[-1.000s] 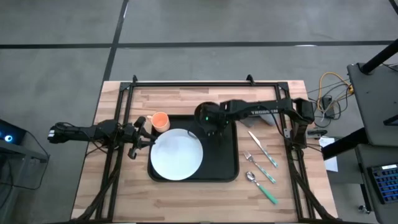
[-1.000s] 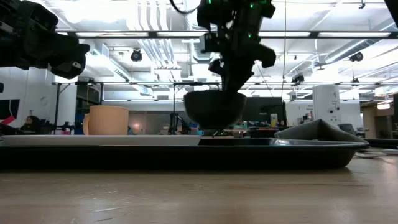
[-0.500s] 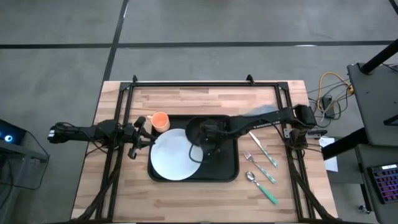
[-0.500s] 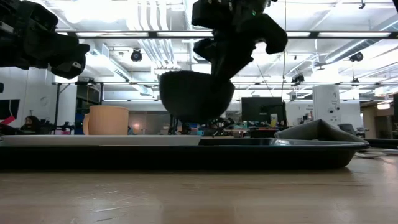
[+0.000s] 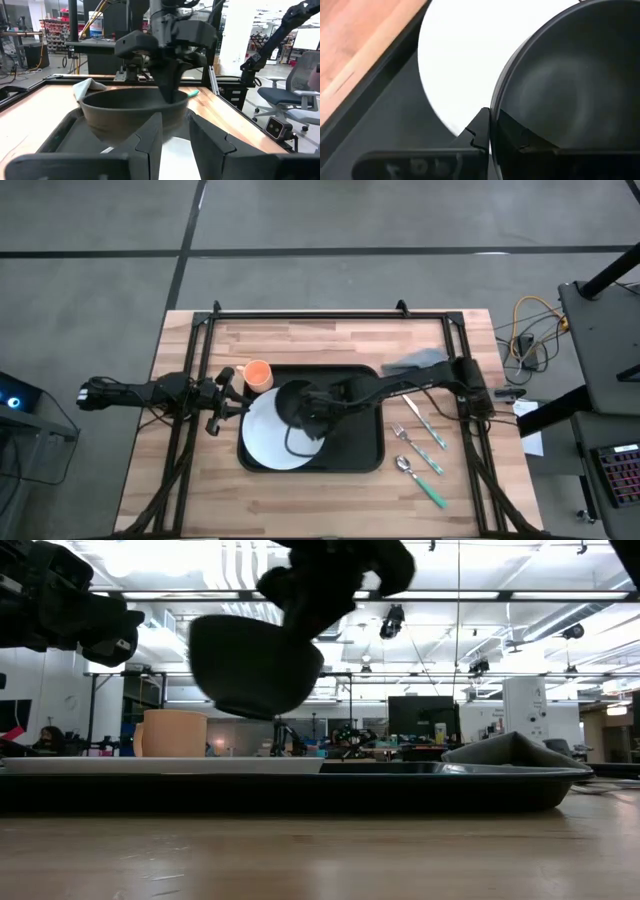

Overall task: Set up tray
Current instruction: Put the black bowl on top of the white plate

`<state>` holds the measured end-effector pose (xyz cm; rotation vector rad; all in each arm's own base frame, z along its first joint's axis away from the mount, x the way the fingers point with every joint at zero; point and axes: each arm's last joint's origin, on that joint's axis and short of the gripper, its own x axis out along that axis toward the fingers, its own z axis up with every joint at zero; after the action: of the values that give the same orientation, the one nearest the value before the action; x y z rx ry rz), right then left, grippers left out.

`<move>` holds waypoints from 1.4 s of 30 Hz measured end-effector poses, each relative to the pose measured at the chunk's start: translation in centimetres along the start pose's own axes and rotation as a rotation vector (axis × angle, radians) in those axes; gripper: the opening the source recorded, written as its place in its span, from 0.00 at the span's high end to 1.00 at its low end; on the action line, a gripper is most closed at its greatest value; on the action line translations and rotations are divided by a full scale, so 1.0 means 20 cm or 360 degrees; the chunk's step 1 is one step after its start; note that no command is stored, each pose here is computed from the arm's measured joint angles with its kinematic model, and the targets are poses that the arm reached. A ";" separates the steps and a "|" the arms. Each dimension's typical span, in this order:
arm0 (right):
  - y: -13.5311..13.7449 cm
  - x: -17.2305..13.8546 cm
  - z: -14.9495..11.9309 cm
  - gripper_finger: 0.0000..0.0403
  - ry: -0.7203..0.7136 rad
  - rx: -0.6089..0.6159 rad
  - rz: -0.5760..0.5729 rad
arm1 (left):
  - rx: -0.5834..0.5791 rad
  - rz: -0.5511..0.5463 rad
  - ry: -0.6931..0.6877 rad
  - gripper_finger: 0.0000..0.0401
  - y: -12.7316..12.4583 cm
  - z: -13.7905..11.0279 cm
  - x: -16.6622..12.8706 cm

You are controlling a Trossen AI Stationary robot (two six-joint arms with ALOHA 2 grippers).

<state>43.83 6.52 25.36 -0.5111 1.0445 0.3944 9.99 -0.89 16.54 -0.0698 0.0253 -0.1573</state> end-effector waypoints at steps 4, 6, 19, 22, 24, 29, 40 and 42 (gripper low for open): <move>-0.02 0.06 0.05 0.98 0.0055 -0.0048 0.0026 | 0.0000 0.0000 0.0000 0.80 0.00 0.00 0.00; -0.03 0.10 0.07 0.98 0.0087 -0.0054 0.0044 | 0.0000 0.0000 0.0000 0.80 0.00 0.00 0.00; -0.07 0.28 0.17 0.98 0.0128 -0.0156 0.0146 | 0.0000 0.0000 0.0000 0.80 0.00 0.00 0.00; -0.05 0.30 0.17 0.98 0.0148 -0.0171 0.0162 | 0.0000 -0.0001 0.0000 0.80 0.00 0.00 0.00; -0.04 0.32 0.17 0.98 0.0161 -0.0176 0.0172 | 0.0000 0.0000 0.0000 0.80 0.00 0.00 0.00; -0.03 0.32 0.18 0.98 0.0156 -0.0183 0.0170 | 0.0000 0.0000 0.0000 0.80 0.00 0.00 0.00; -0.03 0.34 0.18 0.98 0.0135 -0.0193 0.0174 | 0.0000 -0.0001 0.0000 0.80 0.00 0.00 0.00; -0.03 0.34 0.18 0.98 0.0098 -0.0205 0.0221 | 0.0000 0.0000 0.0000 0.80 0.00 0.00 0.00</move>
<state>49.87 8.56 20.83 -0.5705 1.1224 0.5747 9.99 -0.89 16.54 -0.0696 0.0255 -0.1575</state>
